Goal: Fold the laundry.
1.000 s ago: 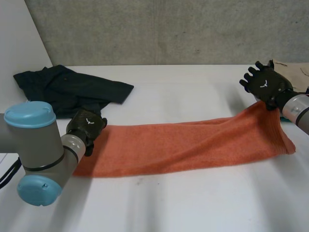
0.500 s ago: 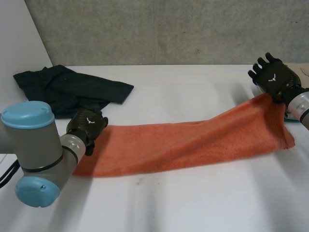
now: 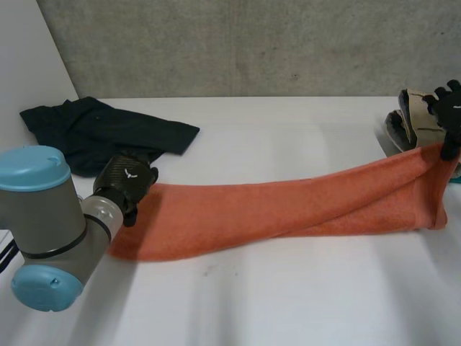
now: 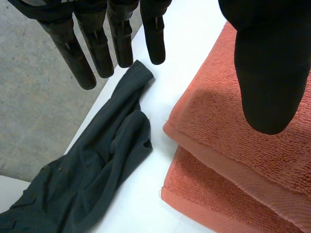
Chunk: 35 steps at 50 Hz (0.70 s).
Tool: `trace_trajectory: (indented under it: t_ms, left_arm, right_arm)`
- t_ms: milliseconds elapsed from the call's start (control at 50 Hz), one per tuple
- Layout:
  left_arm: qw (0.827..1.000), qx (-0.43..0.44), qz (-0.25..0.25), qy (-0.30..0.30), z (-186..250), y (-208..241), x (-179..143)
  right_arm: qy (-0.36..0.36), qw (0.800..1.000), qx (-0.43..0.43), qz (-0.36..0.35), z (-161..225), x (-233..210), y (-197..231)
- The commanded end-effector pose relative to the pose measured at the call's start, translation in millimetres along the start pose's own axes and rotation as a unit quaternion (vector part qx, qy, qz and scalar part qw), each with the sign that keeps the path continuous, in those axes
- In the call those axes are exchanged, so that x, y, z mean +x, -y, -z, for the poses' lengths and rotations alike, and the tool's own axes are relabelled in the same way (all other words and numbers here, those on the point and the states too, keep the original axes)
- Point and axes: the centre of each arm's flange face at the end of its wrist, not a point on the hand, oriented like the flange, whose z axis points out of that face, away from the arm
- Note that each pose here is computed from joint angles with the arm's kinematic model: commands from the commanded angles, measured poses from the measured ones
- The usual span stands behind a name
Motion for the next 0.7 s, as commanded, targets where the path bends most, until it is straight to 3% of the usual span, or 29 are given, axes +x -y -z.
trace_trajectory:
  t_ms: [20, 320, 560, 700]
  left_arm:
    - [1.0, 0.017, -0.001, 0.012, 2.7, 10.9, -7.1]
    - [1.0, 0.016, 0.001, 0.012, 3.7, 9.4, -7.8]
    - [0.999, 0.04, 0.02, 0.027, -4.3, 21.5, -19.8]
    - [0.998, 0.051, 0.036, 0.029, -5.1, 27.5, -21.2]
  right_arm:
    - [-0.006, 0.996, 0.05, -0.077, 17.7, 22.4, 36.2]
    - [0.058, 0.992, 0.037, -0.106, 40.6, 10.7, 43.6]
    - [0.127, 0.974, -0.119, -0.147, 75.0, -3.9, 40.7]
    - [0.118, 0.976, -0.146, -0.113, 71.0, -26.4, 41.0]
